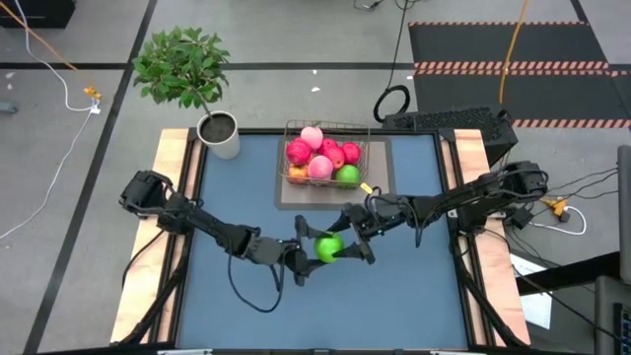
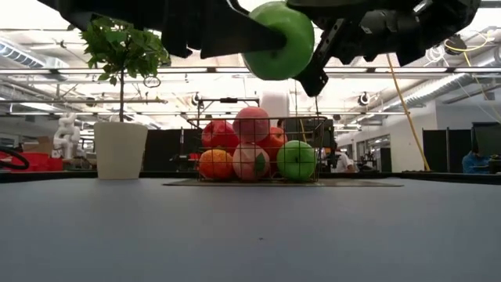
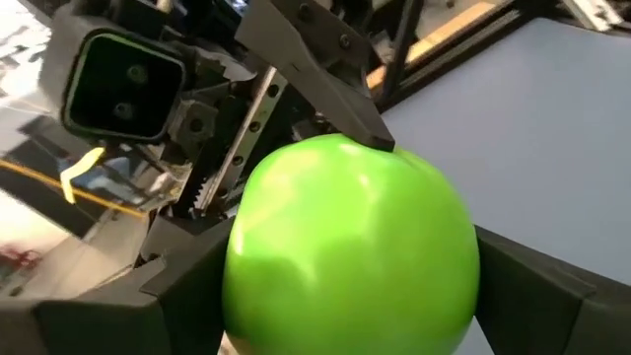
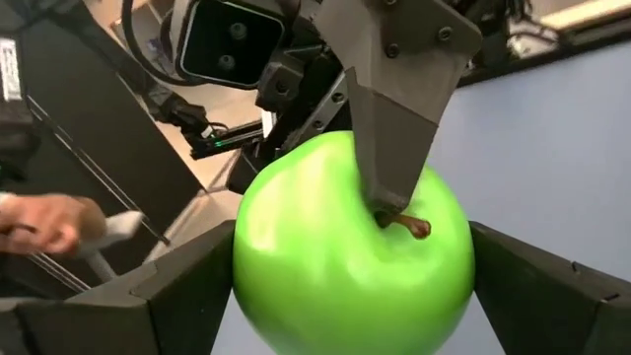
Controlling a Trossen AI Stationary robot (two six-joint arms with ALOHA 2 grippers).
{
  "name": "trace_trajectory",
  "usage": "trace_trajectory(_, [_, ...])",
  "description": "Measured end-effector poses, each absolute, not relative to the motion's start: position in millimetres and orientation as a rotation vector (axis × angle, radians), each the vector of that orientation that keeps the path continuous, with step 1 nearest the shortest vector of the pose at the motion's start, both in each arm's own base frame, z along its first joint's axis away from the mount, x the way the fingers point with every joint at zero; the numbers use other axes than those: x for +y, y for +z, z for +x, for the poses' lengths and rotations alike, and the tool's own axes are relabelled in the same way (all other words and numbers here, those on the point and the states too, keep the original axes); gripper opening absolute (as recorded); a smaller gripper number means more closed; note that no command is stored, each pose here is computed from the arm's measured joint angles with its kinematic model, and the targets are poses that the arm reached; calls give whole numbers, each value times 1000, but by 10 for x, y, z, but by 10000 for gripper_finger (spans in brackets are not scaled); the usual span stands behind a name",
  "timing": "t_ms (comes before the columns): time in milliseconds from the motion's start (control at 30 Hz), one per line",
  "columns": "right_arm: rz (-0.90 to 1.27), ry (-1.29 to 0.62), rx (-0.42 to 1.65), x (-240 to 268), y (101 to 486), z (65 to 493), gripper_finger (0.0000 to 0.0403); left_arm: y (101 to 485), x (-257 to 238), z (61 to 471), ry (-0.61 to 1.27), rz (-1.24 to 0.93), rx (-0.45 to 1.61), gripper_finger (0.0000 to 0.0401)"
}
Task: Build produce basket
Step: Put the green apple into the wire basket
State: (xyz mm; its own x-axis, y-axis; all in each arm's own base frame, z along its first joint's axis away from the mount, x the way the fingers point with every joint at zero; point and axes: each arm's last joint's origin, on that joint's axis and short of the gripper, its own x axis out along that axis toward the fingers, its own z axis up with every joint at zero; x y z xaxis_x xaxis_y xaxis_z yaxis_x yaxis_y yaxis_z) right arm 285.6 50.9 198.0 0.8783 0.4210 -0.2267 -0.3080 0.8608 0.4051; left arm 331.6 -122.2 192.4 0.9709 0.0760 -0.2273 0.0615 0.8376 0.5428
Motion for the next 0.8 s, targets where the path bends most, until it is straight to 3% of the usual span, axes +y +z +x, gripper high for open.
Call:
trace_trajectory(433, [300,315,449,311,2054,2600,356,2328,-1182,3104,135,557,210,324])
trace_trajectory(600, [254,306,200,327,2507,2352,356,2294,-1123,3089,169,602,268,336])
trace_trajectory(800, [174,75,-63,228,2808,2090,356,2382,-675,3237,313,556,230,318])
